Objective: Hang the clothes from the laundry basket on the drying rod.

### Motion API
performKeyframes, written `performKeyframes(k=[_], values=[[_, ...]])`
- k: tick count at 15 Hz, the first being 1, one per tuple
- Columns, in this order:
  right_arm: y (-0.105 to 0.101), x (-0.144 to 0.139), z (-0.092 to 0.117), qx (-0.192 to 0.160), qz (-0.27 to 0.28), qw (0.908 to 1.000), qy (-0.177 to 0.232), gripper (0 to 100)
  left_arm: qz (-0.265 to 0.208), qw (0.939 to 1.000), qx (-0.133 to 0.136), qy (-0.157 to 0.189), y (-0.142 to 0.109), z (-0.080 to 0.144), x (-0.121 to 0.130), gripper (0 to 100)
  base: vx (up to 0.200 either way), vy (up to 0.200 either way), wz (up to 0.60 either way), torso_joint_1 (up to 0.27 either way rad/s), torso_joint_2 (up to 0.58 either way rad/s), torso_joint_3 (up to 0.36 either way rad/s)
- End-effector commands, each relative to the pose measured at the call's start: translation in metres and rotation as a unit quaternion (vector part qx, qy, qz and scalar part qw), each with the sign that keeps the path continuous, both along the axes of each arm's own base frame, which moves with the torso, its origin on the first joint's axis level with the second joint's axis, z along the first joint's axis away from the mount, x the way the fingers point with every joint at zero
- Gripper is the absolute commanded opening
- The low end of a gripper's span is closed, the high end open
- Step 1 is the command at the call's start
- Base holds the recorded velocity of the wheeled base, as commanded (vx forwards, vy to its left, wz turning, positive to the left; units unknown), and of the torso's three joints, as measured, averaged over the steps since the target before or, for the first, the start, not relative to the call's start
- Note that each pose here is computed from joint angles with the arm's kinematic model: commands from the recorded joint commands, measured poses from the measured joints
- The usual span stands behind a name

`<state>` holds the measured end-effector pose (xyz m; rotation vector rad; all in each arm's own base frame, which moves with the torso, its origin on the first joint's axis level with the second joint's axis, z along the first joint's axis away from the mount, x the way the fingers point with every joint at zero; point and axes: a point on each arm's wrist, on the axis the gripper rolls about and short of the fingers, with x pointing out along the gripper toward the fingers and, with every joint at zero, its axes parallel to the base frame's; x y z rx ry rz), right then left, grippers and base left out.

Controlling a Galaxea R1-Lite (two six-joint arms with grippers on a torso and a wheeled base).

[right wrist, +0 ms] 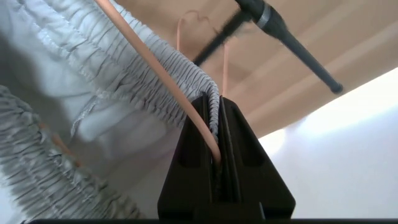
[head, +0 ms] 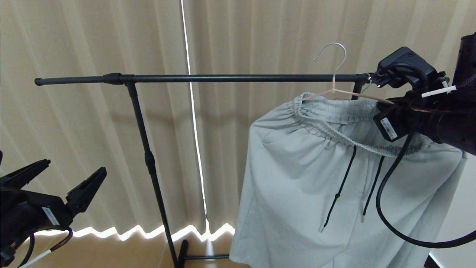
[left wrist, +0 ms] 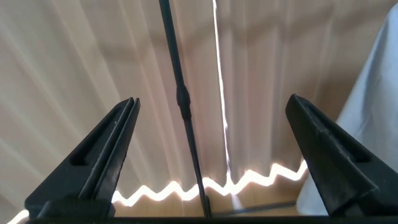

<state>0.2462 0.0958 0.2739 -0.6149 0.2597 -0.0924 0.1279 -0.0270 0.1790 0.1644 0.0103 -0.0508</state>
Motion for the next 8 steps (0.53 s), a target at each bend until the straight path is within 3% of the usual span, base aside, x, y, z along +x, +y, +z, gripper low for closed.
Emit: performKeyframes(k=[1,4,8], values=[[0.0011,0.0033,-0.0028,-0.002,-0.001,1.0000,0.004,0,0.000,1.0000,0.001,0.002,0.0000,-0.0008,0.0002,100,0.200,0.000,0.00,-0.002,0.01,0.002],[-0.0023,0.0048,-0.0051,-0.004,-0.008,0.9999,0.009,0,0.000,1.0000,0.004,0.006,-0.0003,-0.0027,0.0003,100,0.200,0.000,0.00,0.001,0.00,0.005],[-0.0056,0.0126,-0.0068,-0.010,-0.035,0.9993,0.010,0,-0.002,0.9999,0.008,0.012,-0.0003,-0.0058,-0.0004,100,0.000,0.000,0.00,0.000,0.00,0.000]])
